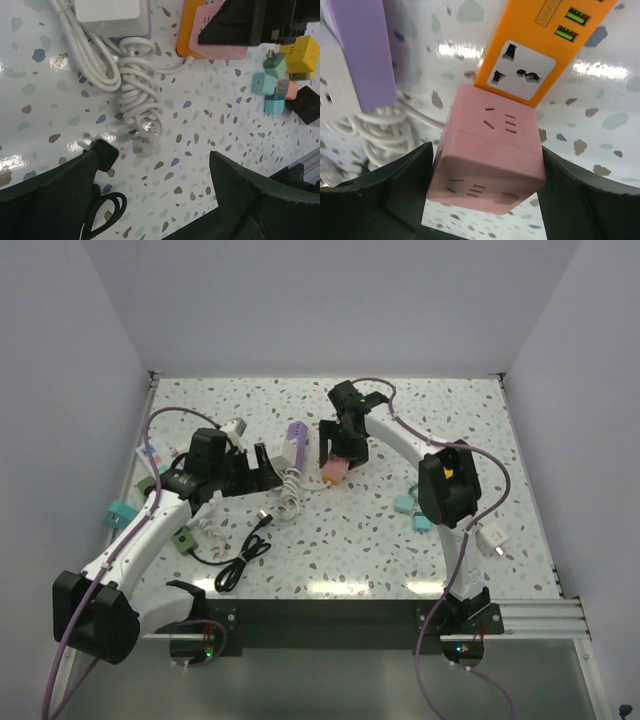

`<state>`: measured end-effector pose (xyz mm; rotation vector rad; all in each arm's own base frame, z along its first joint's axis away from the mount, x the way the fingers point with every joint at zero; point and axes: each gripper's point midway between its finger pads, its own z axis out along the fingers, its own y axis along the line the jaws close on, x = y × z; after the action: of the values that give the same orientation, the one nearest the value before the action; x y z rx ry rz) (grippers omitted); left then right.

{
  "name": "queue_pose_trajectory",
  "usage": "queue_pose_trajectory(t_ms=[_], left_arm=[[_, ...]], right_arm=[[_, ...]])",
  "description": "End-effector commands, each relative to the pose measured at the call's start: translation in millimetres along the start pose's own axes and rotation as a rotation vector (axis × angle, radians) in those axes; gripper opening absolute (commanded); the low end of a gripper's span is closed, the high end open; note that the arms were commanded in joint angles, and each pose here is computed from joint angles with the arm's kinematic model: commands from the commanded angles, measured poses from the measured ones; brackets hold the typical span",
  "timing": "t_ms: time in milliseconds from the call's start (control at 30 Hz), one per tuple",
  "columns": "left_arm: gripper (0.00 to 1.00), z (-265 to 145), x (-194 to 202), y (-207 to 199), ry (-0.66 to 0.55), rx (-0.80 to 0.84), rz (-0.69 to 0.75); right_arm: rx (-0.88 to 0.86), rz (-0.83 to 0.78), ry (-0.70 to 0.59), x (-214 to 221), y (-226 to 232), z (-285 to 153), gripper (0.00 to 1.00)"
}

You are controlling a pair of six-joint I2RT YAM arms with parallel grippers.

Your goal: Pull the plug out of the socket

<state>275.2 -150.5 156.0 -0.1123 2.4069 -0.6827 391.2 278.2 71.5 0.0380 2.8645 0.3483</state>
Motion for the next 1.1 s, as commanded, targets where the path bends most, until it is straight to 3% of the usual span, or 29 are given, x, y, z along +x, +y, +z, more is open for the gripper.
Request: queue_pose_trajectory(t_ms=[0, 233, 500, 600, 700, 1067], left_arm=[[0.98, 1, -28, -35, -0.065, 0.095, 0.023], [0.98, 40, -38, -55, -0.057, 0.109, -0.001], [0.98, 82, -64, -85, -0.072, 0.143, 0.052], [0.99, 97, -67, -107, -0.076, 0.188, 0.14], [1.0, 111, -57, -125, -0.062, 0.218, 0.322], [1.0, 148, -30, -75, -0.043, 0.078, 0.494]], right_arm=[[-0.058, -0.306, 0.13, 46, -13, -40, 0.0], [-0.229, -0.389, 0.111, 95, -20, -57, 0.0], [-0.306, -0.405, -0.047, 93, -15, -62, 0.0], [-0.34, -0.404, -0.056, 92, -10, -60, 0.0], [-0.387, -0.412, -0.055, 89, 0, -59, 0.0], [-0.533, -0.418, -0.026, 66, 33, -69, 0.0]])
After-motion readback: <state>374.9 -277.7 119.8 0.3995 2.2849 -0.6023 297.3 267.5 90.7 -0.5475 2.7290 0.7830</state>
